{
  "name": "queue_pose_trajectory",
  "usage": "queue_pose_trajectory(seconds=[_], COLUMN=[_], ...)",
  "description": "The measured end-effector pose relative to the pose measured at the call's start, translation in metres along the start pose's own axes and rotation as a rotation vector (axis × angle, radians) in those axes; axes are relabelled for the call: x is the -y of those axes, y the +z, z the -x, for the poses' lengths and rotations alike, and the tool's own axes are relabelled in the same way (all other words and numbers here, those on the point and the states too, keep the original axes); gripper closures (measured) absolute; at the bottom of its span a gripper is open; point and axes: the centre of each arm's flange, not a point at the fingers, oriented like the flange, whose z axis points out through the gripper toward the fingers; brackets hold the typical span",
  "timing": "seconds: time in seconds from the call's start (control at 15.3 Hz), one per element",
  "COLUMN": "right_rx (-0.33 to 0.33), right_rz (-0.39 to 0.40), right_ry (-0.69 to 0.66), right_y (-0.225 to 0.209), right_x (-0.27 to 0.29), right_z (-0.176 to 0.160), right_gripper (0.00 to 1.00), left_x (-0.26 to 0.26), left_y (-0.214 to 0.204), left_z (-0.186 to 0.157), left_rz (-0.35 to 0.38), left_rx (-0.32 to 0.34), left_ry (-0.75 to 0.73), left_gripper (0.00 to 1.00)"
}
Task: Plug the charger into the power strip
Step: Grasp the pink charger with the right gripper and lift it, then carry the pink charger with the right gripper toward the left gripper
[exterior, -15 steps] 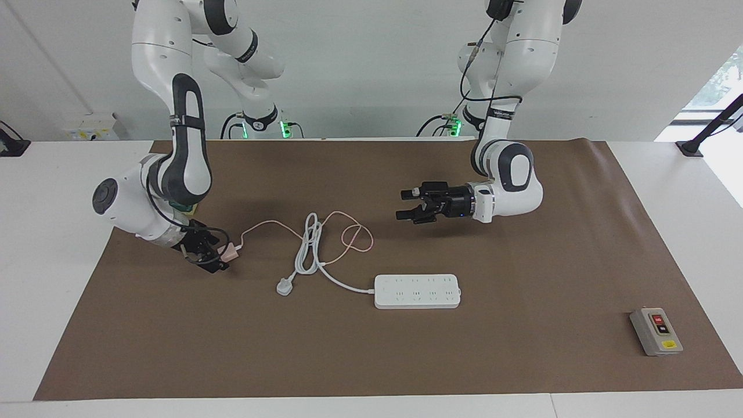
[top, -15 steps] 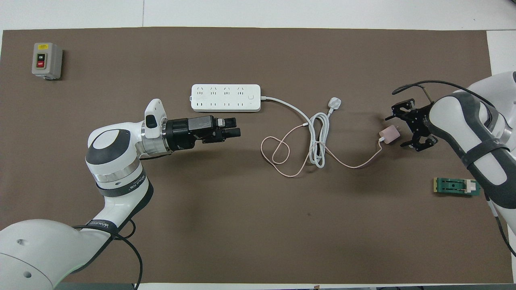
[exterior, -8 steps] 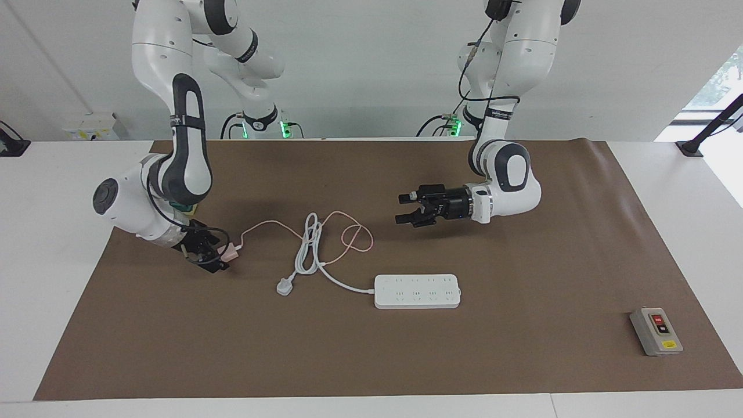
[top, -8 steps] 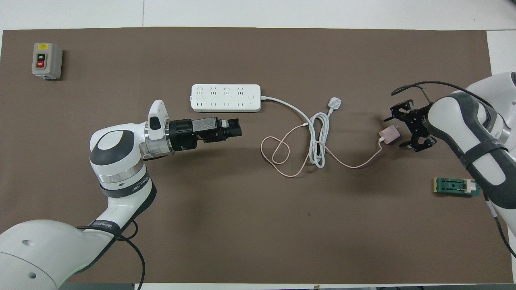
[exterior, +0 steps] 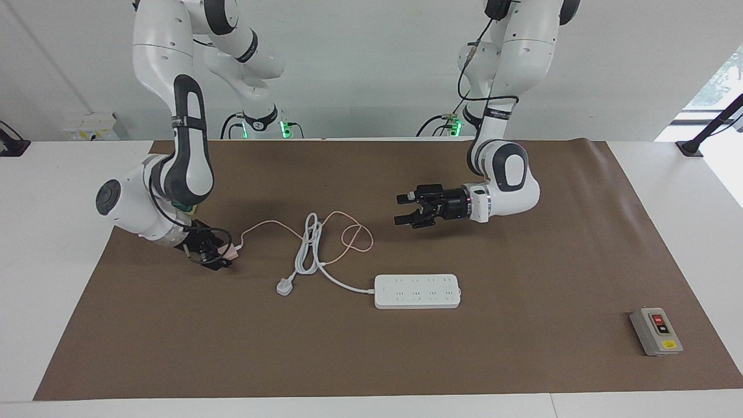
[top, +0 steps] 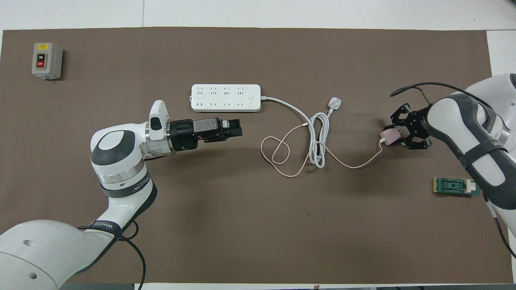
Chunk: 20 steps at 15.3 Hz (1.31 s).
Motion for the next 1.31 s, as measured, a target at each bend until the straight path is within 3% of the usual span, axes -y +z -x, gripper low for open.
queue_pose_trajectory(seconds=[0.52, 0.79, 1.31], right_rx=[0.012, 0.051, 0.049], right_rz=[0.007, 0.022, 0.030], right_ry=[0.077, 0.136, 0.265], right_y=[-0.005, -0.049, -0.088], right_x=[0.003, 0.012, 0.059], right_z=[0.003, 0.026, 0.154], right_gripper=[0.53, 0.53, 0.53], left_x=[0.000, -0.003, -0.014], left_y=[0.001, 0.002, 0.005], left_z=[0.000, -0.001, -0.008], left_rz=[0.000, 0.002, 0.011], left_rx=[0.001, 0.001, 0.002], left_ry=[0.002, 0.008, 0.032], left_gripper=[0.00, 0.00, 0.00])
